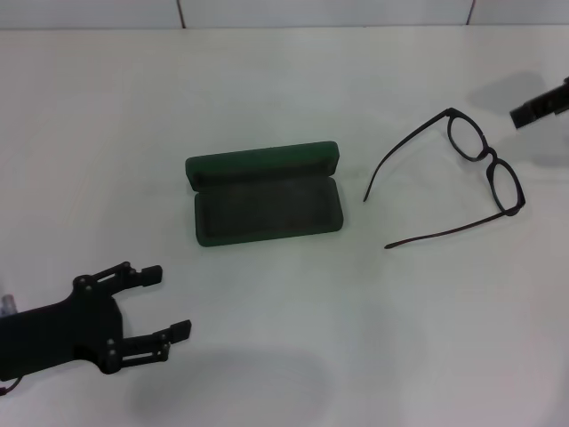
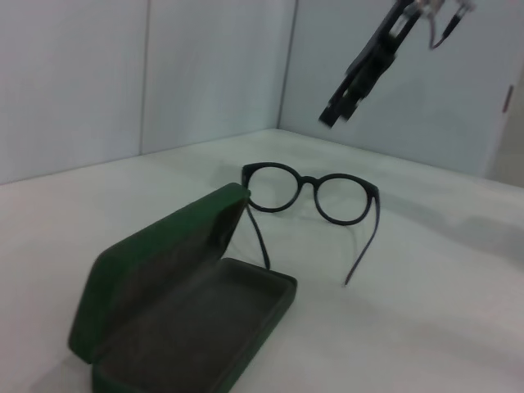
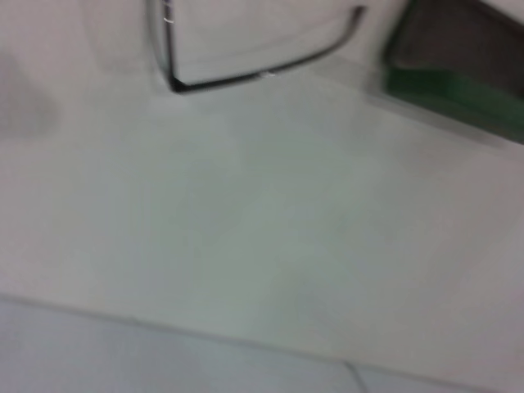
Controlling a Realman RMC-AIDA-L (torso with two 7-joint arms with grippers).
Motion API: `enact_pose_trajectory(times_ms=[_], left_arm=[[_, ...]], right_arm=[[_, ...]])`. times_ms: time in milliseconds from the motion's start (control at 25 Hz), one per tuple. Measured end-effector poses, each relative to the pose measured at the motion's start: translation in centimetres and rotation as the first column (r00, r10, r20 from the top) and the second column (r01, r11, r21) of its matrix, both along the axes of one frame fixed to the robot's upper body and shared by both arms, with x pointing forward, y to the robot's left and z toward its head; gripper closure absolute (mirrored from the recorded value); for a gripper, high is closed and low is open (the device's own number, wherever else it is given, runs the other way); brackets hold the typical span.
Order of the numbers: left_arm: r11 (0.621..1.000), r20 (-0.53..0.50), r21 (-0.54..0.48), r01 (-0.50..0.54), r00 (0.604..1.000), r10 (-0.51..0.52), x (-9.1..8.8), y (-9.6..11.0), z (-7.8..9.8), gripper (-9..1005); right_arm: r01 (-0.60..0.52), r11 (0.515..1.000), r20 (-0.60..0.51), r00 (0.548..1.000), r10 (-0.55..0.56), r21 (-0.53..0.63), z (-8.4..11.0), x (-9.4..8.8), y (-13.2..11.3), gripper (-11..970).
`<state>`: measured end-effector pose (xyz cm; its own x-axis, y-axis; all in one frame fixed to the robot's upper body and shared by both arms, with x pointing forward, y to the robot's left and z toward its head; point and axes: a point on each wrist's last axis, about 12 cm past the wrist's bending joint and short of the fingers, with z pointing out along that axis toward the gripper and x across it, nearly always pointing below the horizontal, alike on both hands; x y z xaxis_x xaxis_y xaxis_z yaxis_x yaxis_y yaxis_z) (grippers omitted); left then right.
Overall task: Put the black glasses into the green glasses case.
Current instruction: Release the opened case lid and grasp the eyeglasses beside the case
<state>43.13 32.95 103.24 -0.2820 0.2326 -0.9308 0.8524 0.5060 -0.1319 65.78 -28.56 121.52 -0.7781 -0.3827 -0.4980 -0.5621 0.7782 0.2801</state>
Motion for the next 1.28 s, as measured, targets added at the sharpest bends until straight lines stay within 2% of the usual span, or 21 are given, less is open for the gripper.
enact_pose_trajectory(times_ms=[160,520,640,760,1200,1280], left_arm=[[1.0,0.0,0.006,0.022,1.0,-0.022,0.4,-0.3,0.0,133],[0.999,-0.005,0.001,0.035,0.999,-0.035,0.6,-0.6,0.0,133],[0.999,-0.01,0.0,0.042,0.999,-0.042,0.6,-0.7,-0.1,133],[0.999,-0.012,-0.002,0.043,0.999,-0.043,0.6,-0.8,-0.1,134],[0.999,-0.011,-0.007,0.049,0.999,-0.049,0.9,-1.2,-0.4,134],[0.999,-0.011,-0.007,0.049,0.999,-0.049,0.9,-1.2,-0.4,134]], right_arm=[[0.062,0.995,-0.01,0.998,-0.062,-0.074,-1.9,0.2,1.0,90],[0.074,0.996,0.003,0.997,-0.074,-0.052,-5.4,0.0,5.0,92],[0.073,0.996,0.0,0.997,-0.073,-0.052,-6.0,-0.1,5.5,93],[0.084,0.995,-0.023,0.996,-0.086,-0.061,-7.5,-0.4,5.7,94],[0.094,0.993,-0.013,0.995,-0.096,-0.069,-7.9,-0.3,5.8,98],[0.081,0.993,-0.009,0.997,-0.082,-0.083,-7.9,-0.3,5.9,165]])
